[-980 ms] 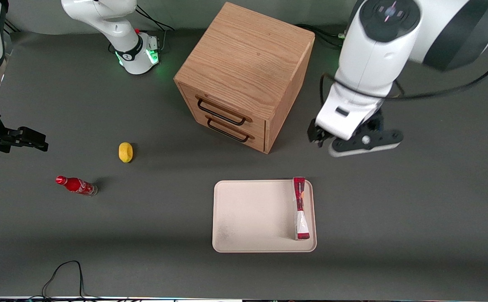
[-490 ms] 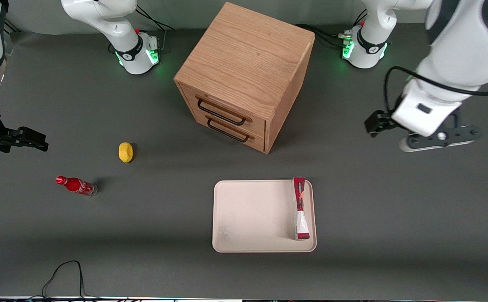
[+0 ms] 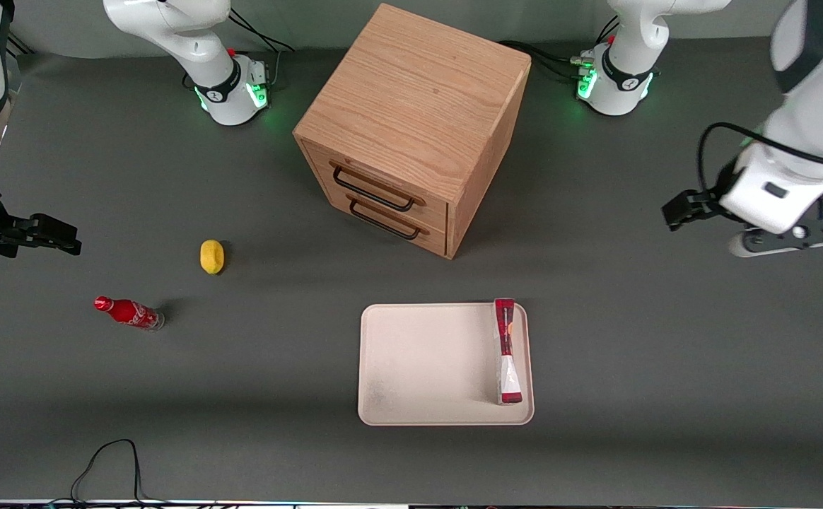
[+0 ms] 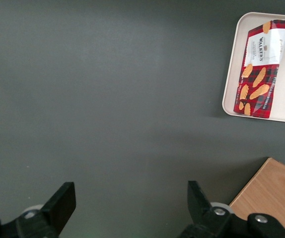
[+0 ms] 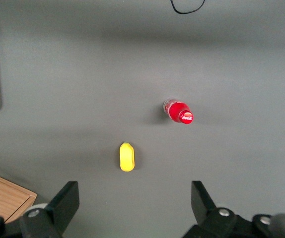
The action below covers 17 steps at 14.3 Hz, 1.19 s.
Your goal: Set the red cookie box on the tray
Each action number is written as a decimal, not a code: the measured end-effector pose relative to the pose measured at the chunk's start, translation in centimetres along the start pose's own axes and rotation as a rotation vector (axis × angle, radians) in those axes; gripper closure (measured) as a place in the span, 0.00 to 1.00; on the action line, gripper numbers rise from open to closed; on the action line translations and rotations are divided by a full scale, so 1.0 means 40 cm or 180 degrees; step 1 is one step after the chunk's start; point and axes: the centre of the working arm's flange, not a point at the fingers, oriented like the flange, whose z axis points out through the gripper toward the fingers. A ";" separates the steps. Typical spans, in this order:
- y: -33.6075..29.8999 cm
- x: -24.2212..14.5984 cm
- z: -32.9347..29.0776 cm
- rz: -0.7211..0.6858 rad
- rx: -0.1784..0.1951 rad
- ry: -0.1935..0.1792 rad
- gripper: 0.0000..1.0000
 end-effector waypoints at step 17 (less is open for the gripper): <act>-0.207 0.029 -0.044 0.0294 -0.0233 0.0195 0.00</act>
